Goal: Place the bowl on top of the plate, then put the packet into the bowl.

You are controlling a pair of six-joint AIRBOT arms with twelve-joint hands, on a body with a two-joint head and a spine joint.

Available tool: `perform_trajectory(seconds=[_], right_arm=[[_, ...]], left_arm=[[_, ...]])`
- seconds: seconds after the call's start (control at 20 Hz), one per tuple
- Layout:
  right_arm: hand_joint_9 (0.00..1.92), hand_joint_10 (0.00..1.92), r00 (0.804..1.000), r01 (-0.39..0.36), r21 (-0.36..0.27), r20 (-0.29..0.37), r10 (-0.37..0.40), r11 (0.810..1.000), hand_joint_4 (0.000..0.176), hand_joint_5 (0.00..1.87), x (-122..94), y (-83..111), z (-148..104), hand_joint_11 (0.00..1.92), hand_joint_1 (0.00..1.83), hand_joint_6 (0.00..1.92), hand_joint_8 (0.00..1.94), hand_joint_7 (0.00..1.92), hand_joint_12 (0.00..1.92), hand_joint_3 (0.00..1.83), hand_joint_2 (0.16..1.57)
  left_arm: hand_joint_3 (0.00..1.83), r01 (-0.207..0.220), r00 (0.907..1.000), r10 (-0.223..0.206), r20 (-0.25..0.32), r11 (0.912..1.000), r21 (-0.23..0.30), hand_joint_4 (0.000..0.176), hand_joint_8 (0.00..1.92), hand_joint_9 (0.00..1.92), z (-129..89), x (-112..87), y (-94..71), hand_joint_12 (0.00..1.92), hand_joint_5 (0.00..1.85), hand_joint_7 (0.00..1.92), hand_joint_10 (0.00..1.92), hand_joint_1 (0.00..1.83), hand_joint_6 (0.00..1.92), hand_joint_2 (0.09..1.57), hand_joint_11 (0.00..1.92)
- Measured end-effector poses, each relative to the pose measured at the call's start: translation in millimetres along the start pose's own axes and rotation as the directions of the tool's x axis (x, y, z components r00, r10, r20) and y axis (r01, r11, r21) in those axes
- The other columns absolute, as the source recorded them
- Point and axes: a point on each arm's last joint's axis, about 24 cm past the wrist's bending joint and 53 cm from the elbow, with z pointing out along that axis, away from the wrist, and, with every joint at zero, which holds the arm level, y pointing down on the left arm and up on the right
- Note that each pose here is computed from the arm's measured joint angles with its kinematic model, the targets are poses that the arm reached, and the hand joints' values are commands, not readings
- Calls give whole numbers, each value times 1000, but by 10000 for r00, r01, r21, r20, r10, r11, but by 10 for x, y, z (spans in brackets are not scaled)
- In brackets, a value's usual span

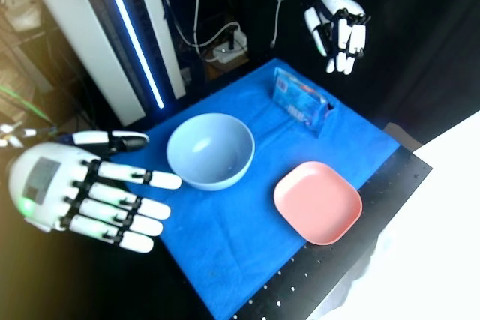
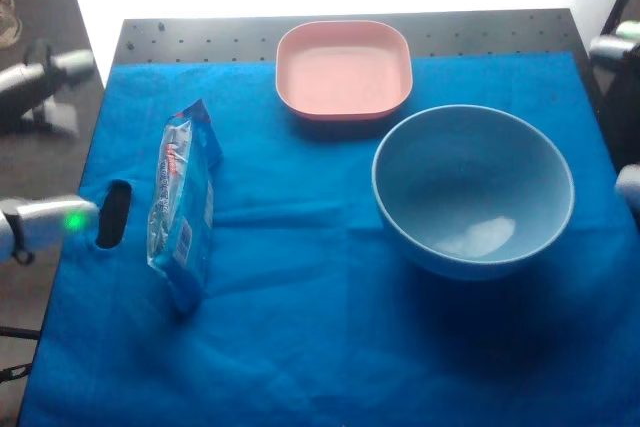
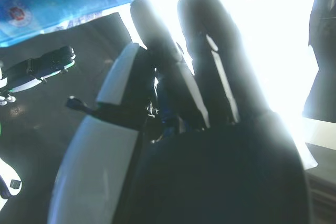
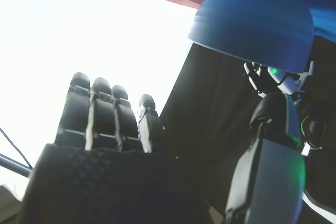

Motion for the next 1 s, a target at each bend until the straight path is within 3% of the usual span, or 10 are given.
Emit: perform_trajectory(seconds=[0.15, 0.3, 0.4, 0.55, 0.6, 0.65, 0.7, 0.8, 0.9, 1.0], right_arm=[[185, 9, 10000, 1, -2, -3, -1, 10000, 51, 306, 1, 0, 0, 63, 447, 6, 3, 190, 430, 7, 1240], [32, 0, 10000, 5, -8, -12, -5, 10000, 87, 232, 3, 2, 0, 4, 493, 3, 5, 44, 192, 0, 1189], [0, 0, 10000, 1, 4, -7, -1, 10000, 142, 128, 2, -1, 0, 16, 423, 0, 0, 1, 42, 0, 1122], [102, 7, 10000, 1, 1, -5, -1, 10000, 103, 240, 1, 0, 0, 149, 427, 4, 3, 79, 130, 0, 1147], [228, 17, 10000, 1, 4, -7, -1, 10000, 60, 344, 2, -1, 0, 224, 561, 8, 10, 225, 198, 1, 1162], [311, 10, 10000, -1, -1, 5, 1, 10000, 12, 409, -1, 0, 0, 222, 657, 9, 14, 330, 342, 4, 1187], [305, 1, 10000, -16, -4, 2, 16, 10000, 18, 396, 4, 1, 4, 155, 628, 2, 3, 325, 475, 0, 1187], [108, 0, 10000, -50, 26, -36, 50, 10000, 125, 142, 27, -9, 5, 5, 532, 0, 0, 71, 418, 0, 1042], [61, 0, 10000, -48, 34, -60, 48, 10000, 170, 90, 33, -10, 5, 0, 543, 0, 0, 2, 427, 2, 929], [3, 0, 9999, -30, -32, -165, 29, 10000, 146, 108, 65, 9, 3, 0, 593, 3, 0, 0, 282, 0, 881]], left_arm=[[25, 12, 10000, -12, 86, 10000, 19, 176, 0, 0, 0, -20, -4, 0, 66, 1, 0, 96, 10, 1134, 0], [0, 10, 10000, -10, 78, 10000, 23, 176, 0, 0, 0, -19, -5, 0, 5, 0, 0, 145, 0, 1076, 0], [0, 10, 10000, -10, 78, 10000, 23, 176, 0, 0, 0, -19, -5, 0, 0, 0, 0, 114, 0, 1006, 0], [16, 2, 10000, -2, 67, 10000, 42, 176, 1, 0, 0, -15, -11, 0, 17, 3, 0, 70, 5, 1111, 0], [8, 2, 10000, -2, 67, 10000, 42, 172, 9, 109, 0, -15, -11, 70, 137, 115, 14, 145, 12, 1143, 131], [9, 6, 10000, -6, 73, 10000, 34, 125, 20, 258, 0, -17, -9, 331, 254, 228, 6, 223, 21, 1179, 171], [0, 12, 10000, -12, 84, 10000, 19, 122, 6, 226, 0, -19, -5, 503, 266, 240, 6, 229, 6, 1188, 33], [0, 19, 10000, -19, 44, 10000, 34, 174, 0, 17, 0, -6, -9, 45, 32, 25, 0, 35, 0, 1103, 0], [0, 52, 10000, -52, 69, 10000, 29, 176, 0, 0, -2, -8, -11, 1, 0, 0, 0, 0, 0, 1076, 0], [0, 62, 10000, -62, 67, 10000, 31, 176, 0, 0, -2, -4, -12, 0, 0, 0, 0, 20, 0, 1084, 0]])
